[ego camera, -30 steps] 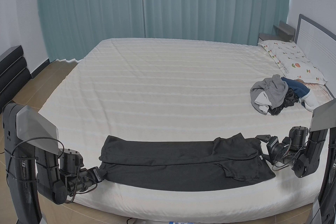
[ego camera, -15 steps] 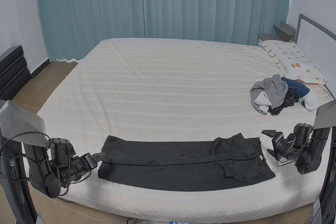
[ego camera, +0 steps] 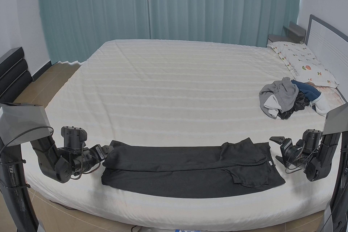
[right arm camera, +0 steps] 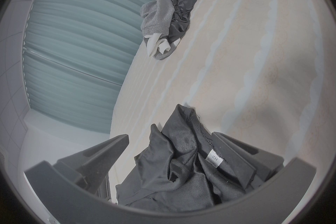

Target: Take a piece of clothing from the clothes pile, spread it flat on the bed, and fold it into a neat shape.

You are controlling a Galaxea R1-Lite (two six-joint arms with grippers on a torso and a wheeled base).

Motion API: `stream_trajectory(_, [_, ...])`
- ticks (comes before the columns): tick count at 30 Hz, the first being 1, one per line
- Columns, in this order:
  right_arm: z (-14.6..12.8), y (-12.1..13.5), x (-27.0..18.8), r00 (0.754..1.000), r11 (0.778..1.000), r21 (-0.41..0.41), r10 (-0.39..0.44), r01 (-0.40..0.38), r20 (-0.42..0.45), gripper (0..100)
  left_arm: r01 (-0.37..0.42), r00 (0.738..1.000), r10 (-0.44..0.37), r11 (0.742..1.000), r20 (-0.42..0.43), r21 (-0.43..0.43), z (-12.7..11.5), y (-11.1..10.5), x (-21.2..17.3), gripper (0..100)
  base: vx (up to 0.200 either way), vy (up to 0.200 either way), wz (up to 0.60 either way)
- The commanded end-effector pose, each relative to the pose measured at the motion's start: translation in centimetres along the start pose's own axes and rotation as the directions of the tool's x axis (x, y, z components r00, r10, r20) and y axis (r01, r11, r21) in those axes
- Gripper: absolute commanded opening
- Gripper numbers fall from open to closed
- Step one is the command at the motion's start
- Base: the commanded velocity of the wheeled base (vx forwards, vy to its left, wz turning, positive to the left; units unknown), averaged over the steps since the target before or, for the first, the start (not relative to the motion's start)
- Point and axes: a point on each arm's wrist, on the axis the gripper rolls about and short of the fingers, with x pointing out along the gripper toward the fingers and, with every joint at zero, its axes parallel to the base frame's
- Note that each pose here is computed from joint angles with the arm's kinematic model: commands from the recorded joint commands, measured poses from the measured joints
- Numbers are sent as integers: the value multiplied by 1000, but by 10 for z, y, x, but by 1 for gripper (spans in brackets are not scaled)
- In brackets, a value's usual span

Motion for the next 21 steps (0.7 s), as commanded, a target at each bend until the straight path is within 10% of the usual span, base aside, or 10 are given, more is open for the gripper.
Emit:
stream_trajectory(1, [-5,-3,2,1000,1000,-20,-13,12,-16,100,-29,998,32,998,-49,54,-8,-8,29,100,0,0,0])
stream_trajectory(21, [-6,-3,3,1000,999,-34,-14,13,-20,100,50,990,-27,985,-140,165,-20,-9,42,100,0,0,0])
